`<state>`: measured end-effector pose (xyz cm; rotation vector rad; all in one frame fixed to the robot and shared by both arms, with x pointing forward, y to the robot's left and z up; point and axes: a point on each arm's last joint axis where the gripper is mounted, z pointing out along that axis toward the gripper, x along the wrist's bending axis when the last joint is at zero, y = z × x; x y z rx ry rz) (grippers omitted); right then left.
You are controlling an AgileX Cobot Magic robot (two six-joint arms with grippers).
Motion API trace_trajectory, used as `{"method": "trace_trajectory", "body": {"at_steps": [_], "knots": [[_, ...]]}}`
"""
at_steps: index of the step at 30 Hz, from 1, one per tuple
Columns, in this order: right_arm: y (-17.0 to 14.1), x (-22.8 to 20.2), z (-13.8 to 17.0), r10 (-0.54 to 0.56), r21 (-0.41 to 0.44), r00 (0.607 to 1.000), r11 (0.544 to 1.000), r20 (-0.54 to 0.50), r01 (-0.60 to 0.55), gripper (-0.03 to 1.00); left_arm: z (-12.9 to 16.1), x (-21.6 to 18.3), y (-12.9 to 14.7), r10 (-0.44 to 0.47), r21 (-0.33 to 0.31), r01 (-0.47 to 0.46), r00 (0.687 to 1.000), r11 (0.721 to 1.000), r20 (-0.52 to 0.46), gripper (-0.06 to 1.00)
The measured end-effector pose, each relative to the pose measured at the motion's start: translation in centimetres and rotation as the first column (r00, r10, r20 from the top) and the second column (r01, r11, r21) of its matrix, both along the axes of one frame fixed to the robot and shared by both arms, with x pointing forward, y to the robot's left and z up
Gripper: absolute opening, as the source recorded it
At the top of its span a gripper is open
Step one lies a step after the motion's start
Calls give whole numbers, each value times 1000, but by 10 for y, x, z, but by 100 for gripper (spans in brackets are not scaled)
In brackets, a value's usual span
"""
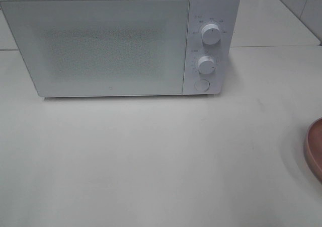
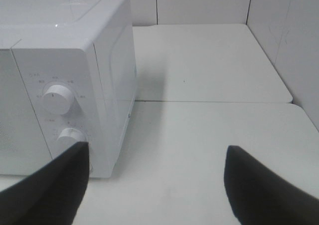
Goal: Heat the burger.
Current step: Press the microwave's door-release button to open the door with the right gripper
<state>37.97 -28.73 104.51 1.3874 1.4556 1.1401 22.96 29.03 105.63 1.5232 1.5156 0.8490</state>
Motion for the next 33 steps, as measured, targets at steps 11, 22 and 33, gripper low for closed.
{"method": "trace_trajectory", "body": {"at_steps": [11,22,33], "knots": [[5,37,-4,44,-84,991,996,130,-33,71,0,0,0,0,0,0,1000,1000,0,93],[10,74,-35,68,-86,991,995,111,-58,71,0,0,0,0,0,0,1000,1000,0,93],[19,81,-70,48,-75,992,996,116,-40,71,0,0,0,0,0,0,1000,1000,0,93]]}}
